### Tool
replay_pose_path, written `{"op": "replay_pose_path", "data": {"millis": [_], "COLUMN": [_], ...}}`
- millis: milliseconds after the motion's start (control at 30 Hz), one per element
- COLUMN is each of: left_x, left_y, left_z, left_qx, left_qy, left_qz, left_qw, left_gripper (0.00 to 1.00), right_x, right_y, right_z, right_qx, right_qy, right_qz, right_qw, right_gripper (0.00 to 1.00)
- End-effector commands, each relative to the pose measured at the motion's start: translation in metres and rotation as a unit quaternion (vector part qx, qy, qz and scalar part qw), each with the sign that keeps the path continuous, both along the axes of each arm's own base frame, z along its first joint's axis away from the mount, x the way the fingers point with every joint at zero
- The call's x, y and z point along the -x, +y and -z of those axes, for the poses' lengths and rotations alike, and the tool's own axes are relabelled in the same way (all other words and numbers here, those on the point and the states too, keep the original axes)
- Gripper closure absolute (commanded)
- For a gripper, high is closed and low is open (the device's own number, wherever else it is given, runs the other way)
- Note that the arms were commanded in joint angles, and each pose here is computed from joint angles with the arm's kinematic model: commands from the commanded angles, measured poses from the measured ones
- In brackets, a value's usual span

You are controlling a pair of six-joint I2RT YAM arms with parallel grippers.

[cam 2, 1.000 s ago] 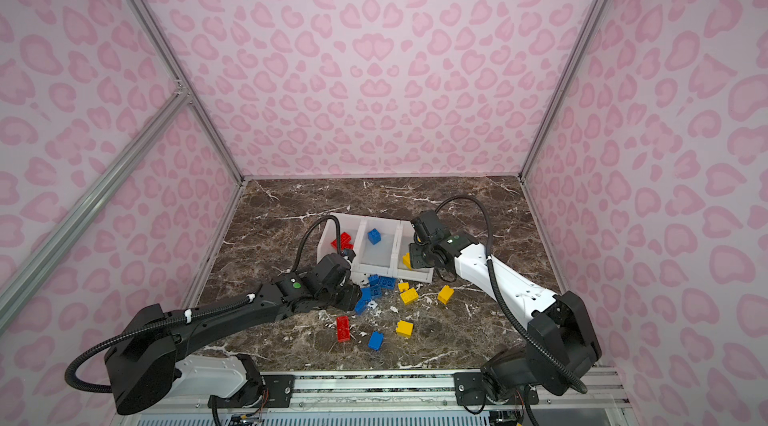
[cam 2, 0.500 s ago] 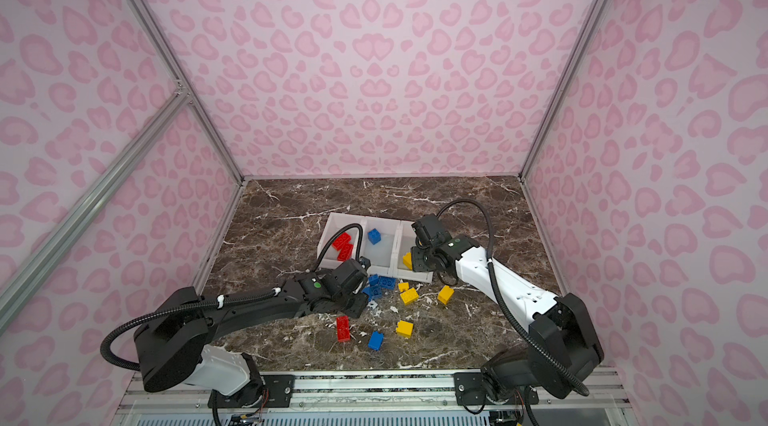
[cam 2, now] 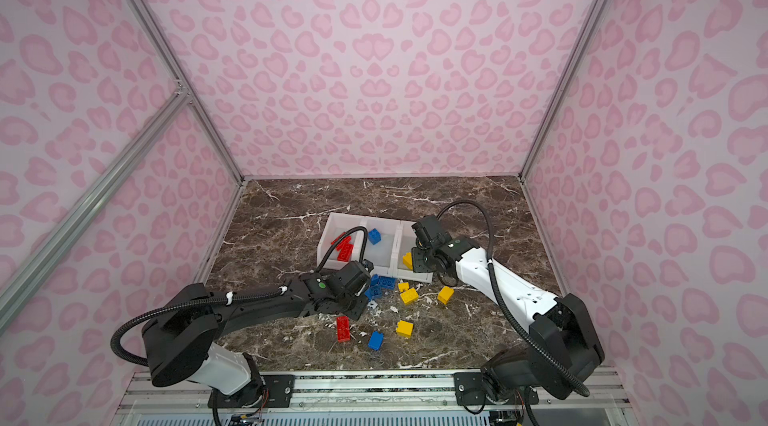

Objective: Sort the legos into containers by color
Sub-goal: 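Grasp a blue brick from the pile with the left gripper, then carry the blue brick into the middle compartment and release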

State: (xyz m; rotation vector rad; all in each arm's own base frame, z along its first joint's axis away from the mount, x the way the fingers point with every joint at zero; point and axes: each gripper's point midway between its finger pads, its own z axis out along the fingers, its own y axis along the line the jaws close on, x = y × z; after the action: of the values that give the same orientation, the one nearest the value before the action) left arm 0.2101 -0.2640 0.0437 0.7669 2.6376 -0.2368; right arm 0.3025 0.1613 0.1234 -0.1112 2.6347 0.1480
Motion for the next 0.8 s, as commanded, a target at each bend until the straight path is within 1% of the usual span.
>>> {"op": "replay_pose_path", "data": {"millis": [0,67,167,300,400,500,567,600,633,700,767], "left_x": [-0.004,-0.008,-0.018,-0.051,-0.082,-0.113,-0.133,-0.14,-0.15,-0.161,-0.168], "left_y": [-0.005,-0.009,-0.021,-0.033,-0.041,-0.048,-0.049,-0.047,-0.051,-0.054,-0.058], "left_z": [-0.014,-0.025,-0.055,-0.092,-0.104,-0.103,-0.093,-0.08,-0.082,-0.071,-0.065], "left_qx": [0.006,0.017,0.045,0.072,0.07,0.065,0.061,0.057,0.067,0.076,0.077], "left_qy": [-0.014,-0.022,-0.05,-0.092,-0.11,-0.115,-0.108,-0.095,-0.094,-0.08,-0.079], "left_qz": [0.005,0.004,0.005,-0.001,-0.001,-0.003,-0.014,-0.022,-0.028,-0.034,-0.037], "left_qw": [1.0,1.0,0.998,0.993,0.992,0.991,0.992,0.994,0.993,0.993,0.993], "left_gripper": [0.7,0.7,0.7,0.69,0.69,0.69,0.69,0.69,0.69,0.69,0.69], "right_x": [0.0,0.001,0.002,0.005,0.006,0.009,0.012,0.014,0.015,0.018,0.02], "right_y": [0.0,-0.001,-0.004,-0.006,-0.007,-0.009,-0.009,-0.008,-0.007,-0.006,-0.006], "right_z": [-0.003,-0.005,-0.007,-0.011,-0.016,-0.02,-0.02,-0.021,-0.021,-0.019,-0.019], "right_qx": [-0.003,-0.002,0.0,-0.001,-0.004,-0.008,-0.014,-0.018,-0.022,-0.028,-0.029], "right_qy": [-0.004,-0.007,-0.01,-0.015,-0.02,-0.024,-0.025,-0.026,-0.026,-0.024,-0.024], "right_qz": [0.003,0.003,0.005,0.006,0.008,0.011,0.008,0.005,0.003,0.0,0.001], "right_qw": [1.0,1.0,1.0,1.0,1.0,1.0,1.0,1.0,0.999,0.999,0.999], "right_gripper": [0.37,0.37,0.37,0.38,0.38,0.38,0.38,0.38,0.38,0.38,0.38]}}
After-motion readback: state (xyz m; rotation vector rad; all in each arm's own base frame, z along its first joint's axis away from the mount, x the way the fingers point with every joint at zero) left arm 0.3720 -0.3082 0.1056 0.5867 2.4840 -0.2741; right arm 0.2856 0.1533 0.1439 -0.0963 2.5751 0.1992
